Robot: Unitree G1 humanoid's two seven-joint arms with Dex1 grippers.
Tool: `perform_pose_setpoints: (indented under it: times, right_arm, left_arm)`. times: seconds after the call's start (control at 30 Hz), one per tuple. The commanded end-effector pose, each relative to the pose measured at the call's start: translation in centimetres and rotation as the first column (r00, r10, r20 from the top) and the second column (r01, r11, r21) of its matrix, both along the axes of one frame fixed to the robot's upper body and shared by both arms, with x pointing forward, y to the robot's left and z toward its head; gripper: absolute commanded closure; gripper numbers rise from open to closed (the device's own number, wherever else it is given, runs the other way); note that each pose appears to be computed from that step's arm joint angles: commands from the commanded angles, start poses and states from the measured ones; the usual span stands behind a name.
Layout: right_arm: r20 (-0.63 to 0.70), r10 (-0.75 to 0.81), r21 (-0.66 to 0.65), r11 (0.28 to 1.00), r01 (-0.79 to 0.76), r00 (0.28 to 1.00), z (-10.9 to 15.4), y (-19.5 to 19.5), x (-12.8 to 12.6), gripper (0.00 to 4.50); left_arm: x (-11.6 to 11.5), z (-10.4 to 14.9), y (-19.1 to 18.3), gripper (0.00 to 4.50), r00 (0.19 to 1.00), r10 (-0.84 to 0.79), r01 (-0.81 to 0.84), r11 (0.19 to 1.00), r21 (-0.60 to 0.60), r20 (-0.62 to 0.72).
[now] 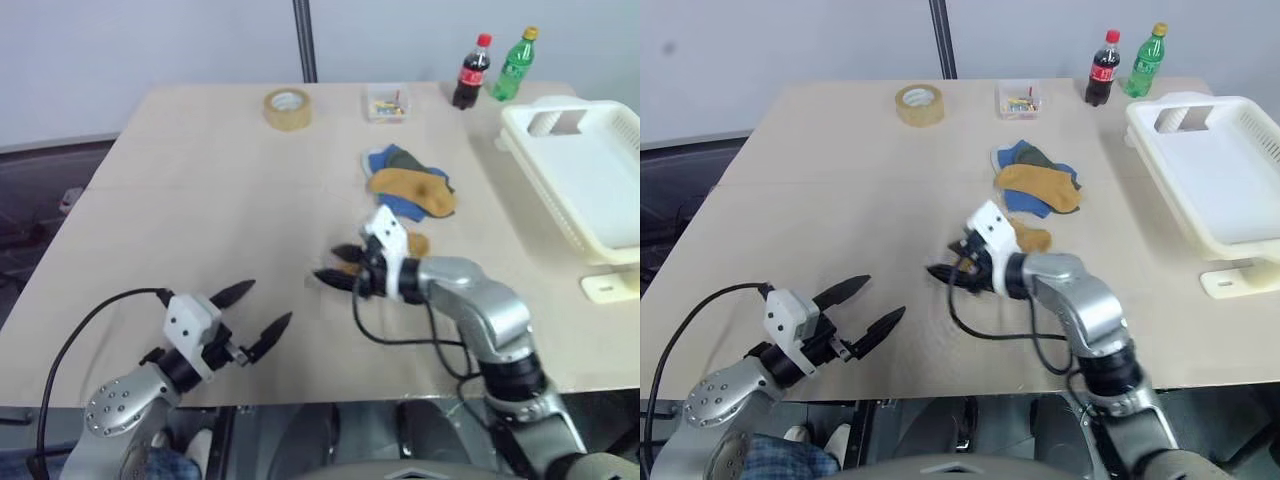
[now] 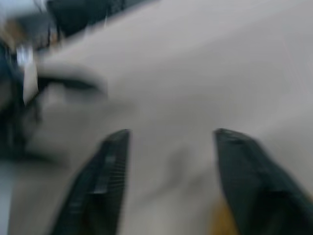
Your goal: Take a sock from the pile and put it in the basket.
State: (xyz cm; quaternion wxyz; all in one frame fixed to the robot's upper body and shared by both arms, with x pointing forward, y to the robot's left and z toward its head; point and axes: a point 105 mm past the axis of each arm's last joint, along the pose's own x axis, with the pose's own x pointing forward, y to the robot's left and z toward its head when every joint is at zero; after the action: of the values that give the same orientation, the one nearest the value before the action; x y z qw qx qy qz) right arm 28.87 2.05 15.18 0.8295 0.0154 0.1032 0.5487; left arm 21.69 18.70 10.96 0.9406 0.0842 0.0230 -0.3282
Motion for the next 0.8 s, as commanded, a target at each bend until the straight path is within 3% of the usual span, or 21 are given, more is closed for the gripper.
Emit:
perform_pose_setpoints:
  times: [0.03, 0.17, 0.3, 0.53, 0.73, 0.77, 0.8]
  right_arm:
    - [0.006, -0.039, 0.027, 0.999, 0.039, 0.999, 1.3, -2.1, 0.6, 1.35]
    - [0.068, -0.209, -0.076, 0.974, 0.214, 0.975, 0.4, -6.8, 3.7, 1.35]
    - [0.105, -0.368, -0.212, 0.900, 0.382, 0.924, -1.9, -11.5, 7.0, 1.35]
    - [0.089, -0.431, -0.281, 0.854, 0.438, 0.898, -4.6, -13.3, 8.6, 1.35]
    - [0.016, -0.440, -0.265, 0.864, 0.428, 0.898, -4.0, -13.8, 6.5, 4.11]
    - [-0.016, -0.453, -0.264, 0.862, 0.433, 0.891, -4.1, -13.9, 5.7, 4.46]
    - [-0.042, -0.463, -0.265, 0.860, 0.437, 0.885, -4.2, -14.0, 4.9, 4.46]
  left_arm:
    - [0.0, 0.6, 0.0, 0.00, 1.000, -0.013, 0.013, 1.000, -0.005, 0.015]
    - [-0.1, 0.4, -0.1, 0.00, 1.000, -0.013, 0.014, 1.000, -0.006, 0.013]
    - [-0.1, 0.3, -0.3, 0.00, 1.000, -0.013, 0.013, 1.000, -0.012, 0.012]
    - [0.1, 0.3, -0.5, 0.00, 1.000, -0.015, 0.015, 1.000, -0.014, 0.018]
    - [0.1, 0.4, -0.4, 0.00, 1.000, -0.014, 0.014, 1.000, -0.010, 0.019]
    - [0.1, 0.3, -0.4, 0.00, 1.000, -0.015, 0.015, 1.000, -0.011, 0.018]
    - [0.1, 0.3, -0.4, 0.00, 1.000, -0.016, 0.016, 1.000, -0.012, 0.016]
